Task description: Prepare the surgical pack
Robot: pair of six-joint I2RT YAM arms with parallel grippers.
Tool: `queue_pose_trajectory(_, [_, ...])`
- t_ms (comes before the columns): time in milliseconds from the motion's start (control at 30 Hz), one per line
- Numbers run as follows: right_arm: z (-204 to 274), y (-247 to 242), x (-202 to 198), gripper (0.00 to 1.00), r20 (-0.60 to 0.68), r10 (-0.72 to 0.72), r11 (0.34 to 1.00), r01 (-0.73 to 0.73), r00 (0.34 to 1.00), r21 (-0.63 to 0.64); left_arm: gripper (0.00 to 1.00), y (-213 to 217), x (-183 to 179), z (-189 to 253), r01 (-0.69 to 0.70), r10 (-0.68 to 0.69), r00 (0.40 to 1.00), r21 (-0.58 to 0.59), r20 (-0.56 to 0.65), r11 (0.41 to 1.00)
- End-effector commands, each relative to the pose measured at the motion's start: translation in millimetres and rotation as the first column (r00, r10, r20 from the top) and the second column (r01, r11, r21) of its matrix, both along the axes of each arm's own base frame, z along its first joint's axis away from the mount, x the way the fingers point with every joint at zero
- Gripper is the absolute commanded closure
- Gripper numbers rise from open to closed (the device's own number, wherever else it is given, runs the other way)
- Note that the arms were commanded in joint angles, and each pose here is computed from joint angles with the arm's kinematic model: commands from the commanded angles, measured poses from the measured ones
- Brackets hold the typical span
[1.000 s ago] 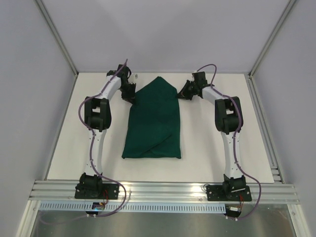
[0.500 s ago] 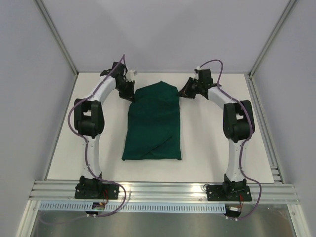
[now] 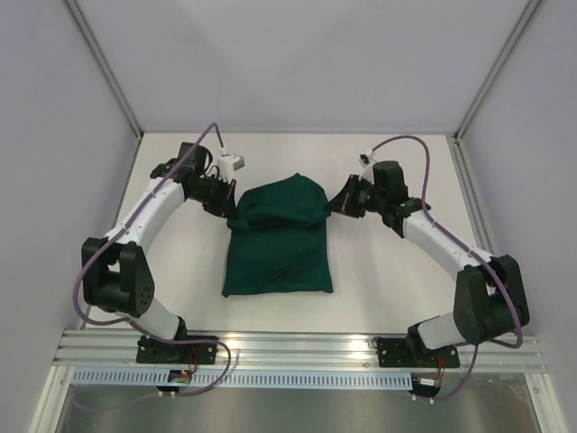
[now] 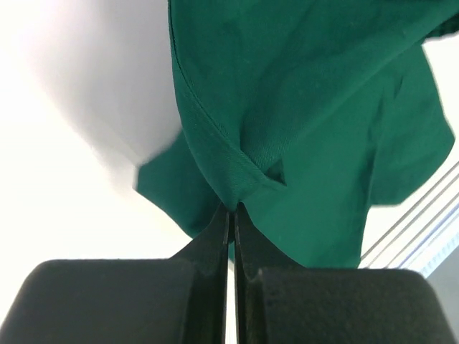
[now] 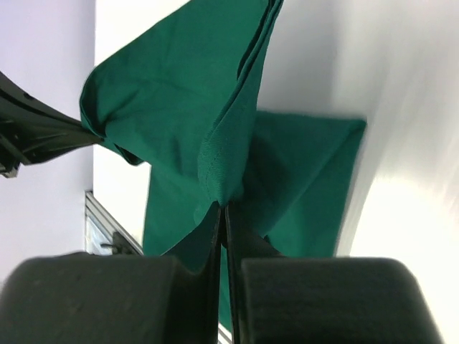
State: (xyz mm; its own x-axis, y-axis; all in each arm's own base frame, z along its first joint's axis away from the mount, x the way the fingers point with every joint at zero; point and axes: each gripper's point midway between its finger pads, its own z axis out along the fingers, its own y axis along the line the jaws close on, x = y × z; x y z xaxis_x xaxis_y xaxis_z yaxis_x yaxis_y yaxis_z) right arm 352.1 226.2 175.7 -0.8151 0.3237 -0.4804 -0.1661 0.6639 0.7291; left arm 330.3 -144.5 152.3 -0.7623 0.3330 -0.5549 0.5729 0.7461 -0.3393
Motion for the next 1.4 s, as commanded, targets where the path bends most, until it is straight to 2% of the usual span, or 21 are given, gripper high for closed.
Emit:
queue_pose_trajectory(0, [-5.7, -0.1, -25.7, 0.99, 0.032, -0.026, 1.0, 0.026, 0.999, -0.013, 1.0, 3.5, -27.9, -6.1, 0.159, -0.159, 0.984, 0.012, 0.083, 0.987])
queue_pose_trajectory(133, [-36.5, 1.5, -64.7, 0.99, -0.01, -0.037, 0.999, 0.036, 0.999, -0.032, 1.0, 13.2, -68.4, -34.7, 0.254, -0.257, 0.964, 0.045, 0.066, 0.966])
queue_pose_trajectory(200, [-64.7, -5.2, -84.4, 1.0, -0.057, -0.047, 0.997, 0.043, 0.997, -0.066, 1.0, 16.1, -78.4, -43.0, 0.293, -0.297, 0.952, 0.059, 0.072, 0.954])
queue_pose_trajectory(267, [-77.3, -6.3, -96.1, 0.96, -0.081, -0.049, 0.997, 0.044, 0.996, -0.06, 1.0, 20.4, -84.5, -57.5, 0.297, -0.301, 0.953, 0.076, 0.048, 0.952])
queue_pose_trajectory(300, [-84.1, -7.6, -101.4, 0.87, -0.1, -0.047, 0.997, 0.041, 0.994, -0.061, 1.0, 21.6, -85.8, -64.0, 0.3, -0.303, 0.953, 0.079, 0.028, 0.951])
queue_pose_trajectory(367, [-97.1, -12.0, -114.5, 0.78, -0.14, -0.04, 0.997, 0.03, 0.989, -0.072, 1.0, 22.5, -86.6, -71.9, 0.309, -0.31, 0.951, 0.081, 0.002, 0.948])
queue_pose_trajectory(400, [-97.2, -13.7, -117.3, 0.59, -0.142, -0.039, 0.997, 0.028, 0.989, -0.078, 1.0, 22.4, -86.7, -73.6, 0.318, -0.319, 0.948, 0.081, 0.002, 0.945])
queue_pose_trajectory(433, [-96.8, -17.7, -121.3, 0.49, -0.155, -0.041, 0.995, 0.026, 0.987, -0.1, 1.0, 22.5, -87.1, -75.5, 0.327, -0.328, 0.945, 0.081, 0.0, 0.942])
queue_pose_trajectory(500, [-79.2, -28.8, -115.7, 0.28, -0.066, -0.048, 0.987, 0.037, 0.997, -0.159, 1.0, 22.9, -87.5, -78.5, 0.34, -0.342, 0.94, 0.087, 0.001, 0.936])
queue_pose_trajectory(533, [-76.9, -41.0, -114.5, 0.24, -0.047, -0.074, 0.974, 0.062, 0.996, -0.22, 1.0, 24.5, -87.1, -79.8, 0.351, -0.353, 0.936, 0.097, 0.009, 0.931])
queue_pose_trajectory(567, [-49.4, -43.4, -104.0, 0.21, 0.053, -0.056, 0.971, 0.067, 0.997, -0.23, 1.0, 26.8, -86.1, -80.9, 0.355, -0.358, 0.934, 0.113, 0.014, 0.928])
queue_pose_trajectory(667, [-9.8, -46.6, -80.9, 0.2, 0.184, -0.013, 0.961, 0.063, 0.983, -0.269, 1.0, 31.5, -83.3, -82.8, 0.359, -0.367, 0.929, 0.148, 0.033, 0.921])
queue_pose_trajectory(800, [10.6, -19.6, -34.1, 0.19, 0.201, 0.102, 0.951, -0.036, 0.974, -0.308, 1.0, 32.8, -80.8, -82.2, 0.361, -0.371, 0.928, 0.16, 0.039, 0.919])
queue_pose_trajectory(867, [1.0, 0.6, -22.2, 0.2, 0.116, 0.184, 0.944, -0.143, 0.976, -0.297, 1.0, 32.5, -80.4, -81.1, 0.359, -0.37, 0.928, 0.162, 0.042, 0.919])
queue_pose_trajectory(900, [0.7, 16.4, 3.7, 0.23, 0.096, 0.208, 0.94, -0.172, 0.973, -0.293, 1.0, 32.9, -80.6, -80.7, 0.356, -0.367, 0.929, 0.161, 0.043, 0.92])
queue_pose_trajectory(933, [-9.6, 25.1, 8.3, 0.25, 0.049, 0.238, 0.935, -0.215, 0.97, -0.283, 1.0, 32.8, -80.3, -80.3, 0.355, -0.366, 0.929, 0.162, 0.047, 0.921])
queue_pose_trajectory(1000, [-26.9, 42.7, 37.6, 0.27, 0.013, 0.261, 0.931, -0.248, 0.965, -0.269, 1.0, 31.9, -79.1, -78.1, 0.347, -0.36, 0.931, 0.162, 0.059, 0.924])
queue_pose_trajectory(1100, [-37.1, 60.8, 57.7, 0.3, -0.042, 0.302, 0.921, -0.303, 0.952, -0.245, 1.0, 31.3, -78.1, -76.9, 0.335, -0.348, 0.935, 0.158, 0.061, 0.929])
queue_pose_trajectory(1133, [-63.3, 66.5, 58.8, 0.3, -0.109, 0.32, 0.914, -0.337, 0.941, -0.225, 1.0, 30.8, -78.0, -76.7, 0.331, -0.344, 0.937, 0.155, 0.06, 0.931])
queue_pose_trajectory(1233, [-92.8, 78.1, 56.7, 0.33, -0.196, 0.347, 0.91, -0.379, 0.917, -0.166, 1.0, 32.2, -79.0, -81.0, 0.327, -0.338, 0.94, 0.159, 0.051, 0.932])
queue_pose_trajectory(1367, [-115.7, 83.1, 45.3, 0.33, -0.245, 0.362, 0.913, -0.395, 0.899, -0.101, 1.0, 33.4, -80.3, -85.5, 0.324, -0.336, 0.941, 0.164, 0.048, 0.932])
